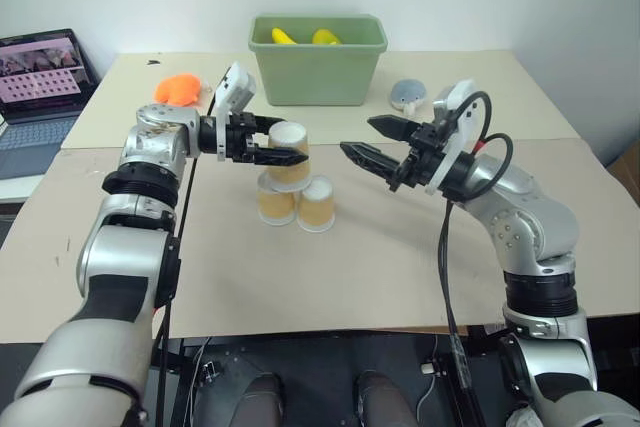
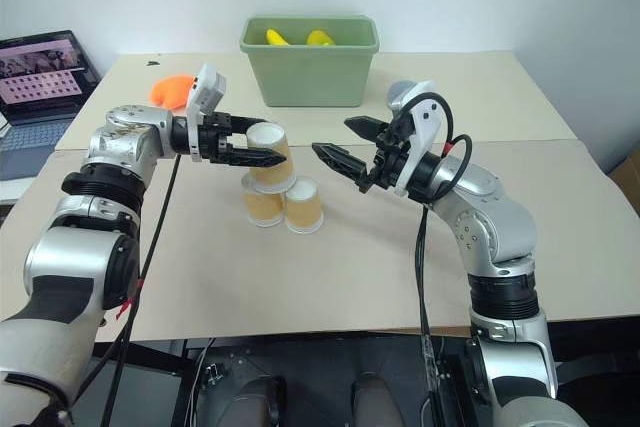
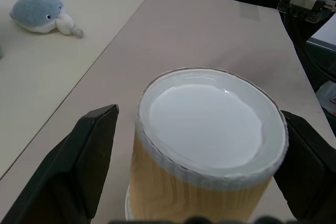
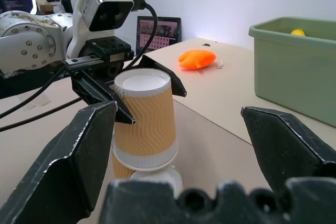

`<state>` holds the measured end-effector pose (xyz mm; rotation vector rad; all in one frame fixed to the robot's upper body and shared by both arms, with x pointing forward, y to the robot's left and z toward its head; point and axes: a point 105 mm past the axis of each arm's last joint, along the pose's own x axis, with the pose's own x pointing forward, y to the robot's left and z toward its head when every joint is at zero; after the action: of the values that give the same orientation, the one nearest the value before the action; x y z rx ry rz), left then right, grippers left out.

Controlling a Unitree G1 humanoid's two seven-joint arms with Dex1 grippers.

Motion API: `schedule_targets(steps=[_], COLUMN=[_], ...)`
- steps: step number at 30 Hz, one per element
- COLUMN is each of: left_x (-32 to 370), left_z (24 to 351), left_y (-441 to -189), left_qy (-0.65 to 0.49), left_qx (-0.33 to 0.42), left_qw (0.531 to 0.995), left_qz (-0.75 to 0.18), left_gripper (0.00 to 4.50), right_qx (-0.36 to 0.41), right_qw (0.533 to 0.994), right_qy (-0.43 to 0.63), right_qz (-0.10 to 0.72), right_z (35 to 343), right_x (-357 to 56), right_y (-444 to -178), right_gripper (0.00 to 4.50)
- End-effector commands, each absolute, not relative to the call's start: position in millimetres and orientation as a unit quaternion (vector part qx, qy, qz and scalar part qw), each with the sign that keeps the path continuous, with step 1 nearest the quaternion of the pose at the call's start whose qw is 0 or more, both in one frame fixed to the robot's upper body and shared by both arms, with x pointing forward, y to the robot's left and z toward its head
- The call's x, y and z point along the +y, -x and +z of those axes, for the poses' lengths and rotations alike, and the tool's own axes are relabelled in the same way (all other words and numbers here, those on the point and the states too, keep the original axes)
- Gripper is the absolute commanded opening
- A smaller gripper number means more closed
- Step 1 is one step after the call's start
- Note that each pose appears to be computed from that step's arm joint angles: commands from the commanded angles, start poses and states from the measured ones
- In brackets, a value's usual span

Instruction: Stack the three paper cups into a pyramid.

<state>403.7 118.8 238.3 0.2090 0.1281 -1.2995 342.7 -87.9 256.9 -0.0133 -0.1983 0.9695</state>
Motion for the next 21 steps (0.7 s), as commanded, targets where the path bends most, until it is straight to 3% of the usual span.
schedule_targets(steps=[1, 14, 18, 21], left_x=[116, 120, 131, 160], left_z=[257, 302, 332, 367], left_y=[-404, -391, -381, -377], left_qy=[-0.104, -0.097, -0.065, 0.011], left_qx=[0.033, -0.022, -0.066, -0.142], left_qw=[0.79, 0.781, 0.789, 0.826], left_qz=[-0.603, -0.617, -0.608, -0.546], left_gripper=[4.41, 4.41, 4.41, 4.41], right_qx=[-0.119, -0.117, -0.117, -0.116], right_qw=[0.875, 0.871, 0.87, 0.869], right_qy=[0.012, 0.01, 0.009, 0.006], right_qz=[0.47, 0.477, 0.48, 0.482], right_z=[270, 268, 267, 267], right_x=[-91, -88, -86, -84], right_y=[-337, -337, -337, -337], right_gripper=[4.5, 4.5, 4.5, 4.5])
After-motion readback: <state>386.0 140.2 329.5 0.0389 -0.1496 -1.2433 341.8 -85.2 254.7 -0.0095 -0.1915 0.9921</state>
